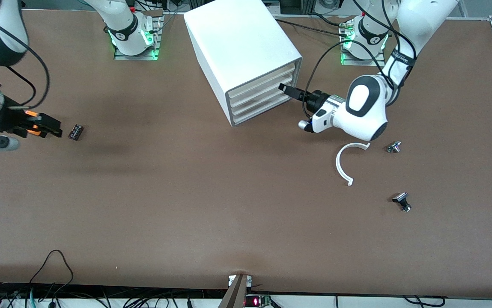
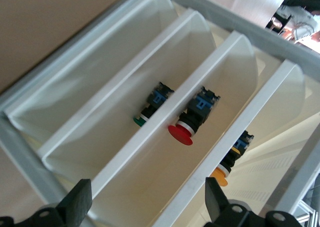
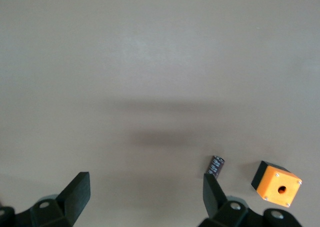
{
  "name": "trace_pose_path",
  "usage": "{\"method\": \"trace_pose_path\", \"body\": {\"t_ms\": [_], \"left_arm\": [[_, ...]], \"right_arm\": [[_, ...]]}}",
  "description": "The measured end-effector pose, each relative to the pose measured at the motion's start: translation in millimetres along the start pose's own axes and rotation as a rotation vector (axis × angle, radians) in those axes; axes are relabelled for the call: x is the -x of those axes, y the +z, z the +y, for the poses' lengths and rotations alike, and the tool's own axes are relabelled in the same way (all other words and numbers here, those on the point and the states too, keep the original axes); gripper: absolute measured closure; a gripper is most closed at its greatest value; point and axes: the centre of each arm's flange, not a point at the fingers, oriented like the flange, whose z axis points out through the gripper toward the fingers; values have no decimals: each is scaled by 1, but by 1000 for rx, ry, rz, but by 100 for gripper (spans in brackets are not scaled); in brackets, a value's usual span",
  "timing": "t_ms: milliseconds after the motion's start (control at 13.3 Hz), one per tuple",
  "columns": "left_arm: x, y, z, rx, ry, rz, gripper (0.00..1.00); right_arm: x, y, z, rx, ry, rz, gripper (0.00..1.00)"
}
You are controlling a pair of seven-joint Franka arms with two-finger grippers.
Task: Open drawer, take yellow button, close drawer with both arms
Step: 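Grip the drawer handle with the left gripper and pull the drawer open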
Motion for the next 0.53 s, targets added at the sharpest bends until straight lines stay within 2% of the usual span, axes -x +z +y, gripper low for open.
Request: {"method": "trace_pose_path", "body": {"t_ms": [225,526], "left_arm": [[5,17,12,-14,24,-27,2],[7,16,14,-10,26,-21,3]], "right_arm": [[-4,4,-7,4,-11,-2,0],[-4,0,-5,5,-9,5,0]]}}
